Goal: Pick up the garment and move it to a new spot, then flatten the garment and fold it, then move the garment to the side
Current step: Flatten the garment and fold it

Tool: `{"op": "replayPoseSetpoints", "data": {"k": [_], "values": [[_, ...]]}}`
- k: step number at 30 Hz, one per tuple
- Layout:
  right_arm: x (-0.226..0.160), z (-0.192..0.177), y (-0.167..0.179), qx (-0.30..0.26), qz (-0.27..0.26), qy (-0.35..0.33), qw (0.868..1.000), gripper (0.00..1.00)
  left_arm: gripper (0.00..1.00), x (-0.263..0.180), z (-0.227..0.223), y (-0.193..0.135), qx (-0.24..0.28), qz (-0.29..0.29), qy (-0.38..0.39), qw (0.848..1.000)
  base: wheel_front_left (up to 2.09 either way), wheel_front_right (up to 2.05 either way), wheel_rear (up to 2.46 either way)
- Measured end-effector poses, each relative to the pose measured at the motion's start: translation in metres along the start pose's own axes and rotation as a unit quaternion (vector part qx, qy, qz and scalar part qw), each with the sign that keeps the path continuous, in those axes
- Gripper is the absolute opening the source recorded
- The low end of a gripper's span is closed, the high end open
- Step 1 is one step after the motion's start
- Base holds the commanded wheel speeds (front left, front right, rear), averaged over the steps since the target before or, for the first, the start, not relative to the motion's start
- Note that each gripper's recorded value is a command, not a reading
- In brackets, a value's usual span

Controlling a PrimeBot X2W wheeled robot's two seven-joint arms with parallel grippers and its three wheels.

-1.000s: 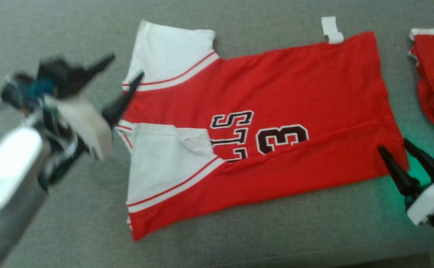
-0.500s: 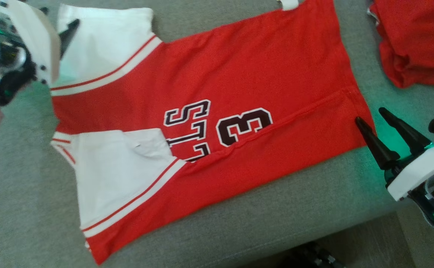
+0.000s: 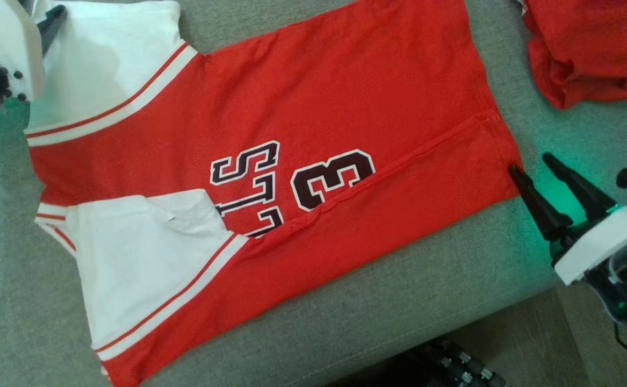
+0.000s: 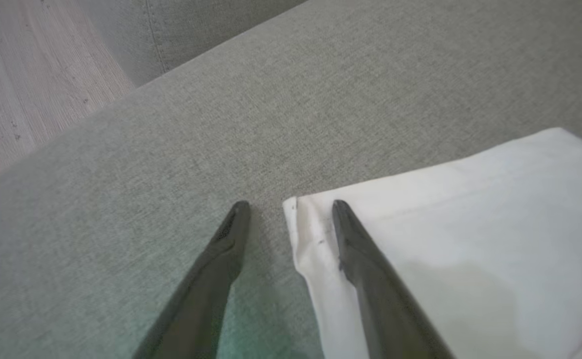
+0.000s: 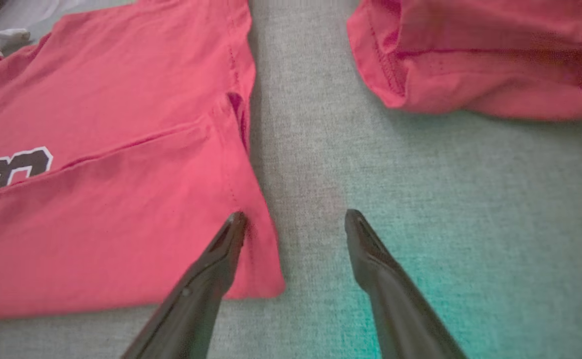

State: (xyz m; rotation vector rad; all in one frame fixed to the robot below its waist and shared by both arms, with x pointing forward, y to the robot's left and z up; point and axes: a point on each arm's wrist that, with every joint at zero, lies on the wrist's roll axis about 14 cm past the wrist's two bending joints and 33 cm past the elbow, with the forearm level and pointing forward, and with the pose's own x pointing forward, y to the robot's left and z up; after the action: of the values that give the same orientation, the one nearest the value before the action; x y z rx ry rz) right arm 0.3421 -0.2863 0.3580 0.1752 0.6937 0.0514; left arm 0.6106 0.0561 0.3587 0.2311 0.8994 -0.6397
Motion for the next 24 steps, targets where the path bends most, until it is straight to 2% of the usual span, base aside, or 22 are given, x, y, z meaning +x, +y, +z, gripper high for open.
{"op": "replayPoseSetpoints", "data": {"k": [1,3,4,10,15,17,20,24], "values": [[0.001,0.003,0.000,-0.002,0.001,-0.003,1.000,1.00,0.54,0.000,-0.001,0.000,-0.003,-0.002,0.002,1.000,0.00,0.00,0.00],[0.004,0.008,0.000,-0.006,0.003,-0.007,1.000,1.00,0.20,-0.002,-0.002,-0.002,-0.013,-0.009,0.003,1.000,0.00,0.00,0.00],[0.005,0.010,0.000,-0.008,0.004,-0.009,1.000,1.00,0.00,-0.002,-0.002,-0.002,-0.015,-0.009,0.003,1.000,0.00,0.00,0.00],[0.017,0.039,0.006,-0.026,0.020,-0.041,0.999,1.00,0.00,-0.010,-0.001,0.000,-0.013,-0.006,-0.011,1.000,0.00,0.00,0.00],[0.040,0.089,0.025,-0.037,0.052,-0.083,0.994,1.00,0.00,-0.019,0.002,-0.004,0.004,-0.007,-0.031,0.999,0.00,0.00,0.00],[0.060,0.115,0.033,-0.060,0.060,-0.090,0.992,1.00,0.00,-0.023,0.006,-0.009,0.013,-0.013,-0.042,0.999,0.00,0.00,0.00],[0.083,0.135,0.032,-0.068,0.052,-0.085,0.993,1.00,0.00,-0.027,0.015,-0.012,0.027,-0.016,-0.056,0.998,0.00,0.00,0.00],[0.111,0.141,0.035,-0.069,0.047,-0.062,0.995,1.00,0.00,-0.029,0.019,-0.010,0.038,-0.017,-0.062,0.997,0.00,0.00,0.00]]}}
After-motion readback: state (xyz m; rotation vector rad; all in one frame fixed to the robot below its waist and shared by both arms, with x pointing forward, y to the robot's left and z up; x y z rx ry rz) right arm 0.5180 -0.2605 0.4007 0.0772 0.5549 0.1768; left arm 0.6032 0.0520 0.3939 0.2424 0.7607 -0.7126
